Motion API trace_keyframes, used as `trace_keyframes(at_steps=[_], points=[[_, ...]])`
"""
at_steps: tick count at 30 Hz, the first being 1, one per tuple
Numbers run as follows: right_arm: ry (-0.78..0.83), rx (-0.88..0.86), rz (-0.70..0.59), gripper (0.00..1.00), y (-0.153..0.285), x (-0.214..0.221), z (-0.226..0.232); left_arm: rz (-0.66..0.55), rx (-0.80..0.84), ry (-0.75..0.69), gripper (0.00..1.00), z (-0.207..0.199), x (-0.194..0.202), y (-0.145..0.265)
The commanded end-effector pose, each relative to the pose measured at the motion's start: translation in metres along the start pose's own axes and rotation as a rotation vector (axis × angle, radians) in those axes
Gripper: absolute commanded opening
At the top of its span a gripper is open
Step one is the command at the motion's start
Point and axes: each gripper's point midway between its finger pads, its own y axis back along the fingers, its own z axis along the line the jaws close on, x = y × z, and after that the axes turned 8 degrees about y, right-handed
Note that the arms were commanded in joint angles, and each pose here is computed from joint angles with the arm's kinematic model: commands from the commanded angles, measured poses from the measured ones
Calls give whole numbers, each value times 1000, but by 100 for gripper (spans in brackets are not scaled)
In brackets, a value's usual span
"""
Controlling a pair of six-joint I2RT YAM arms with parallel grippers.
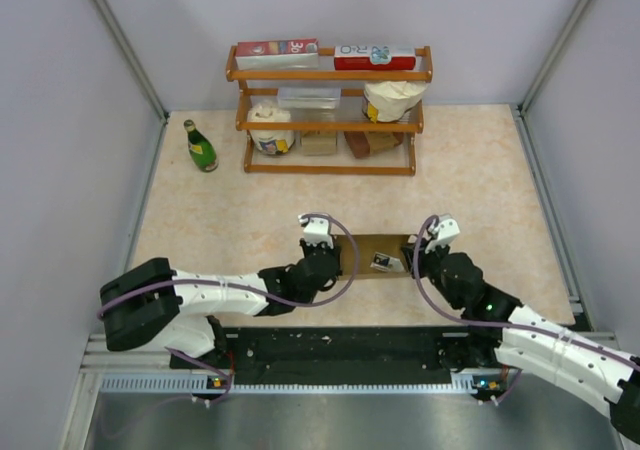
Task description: Fold the paper box
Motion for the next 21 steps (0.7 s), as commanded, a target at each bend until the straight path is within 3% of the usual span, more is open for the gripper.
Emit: trace_keyframes(at_steps=[1, 5, 16, 21], points=[[-47, -38, 11, 17, 8, 3, 11, -5, 76, 73, 12, -24, 1, 12], [-58, -25, 46, 19, 15, 12, 11, -5, 72, 66, 12, -24, 9, 18], [-124, 14, 106, 45, 35, 19, 3, -1, 7, 28, 13, -12, 33, 26], [-147, 11, 119, 48, 43, 14, 2, 10, -8, 15, 13, -10, 42, 24]])
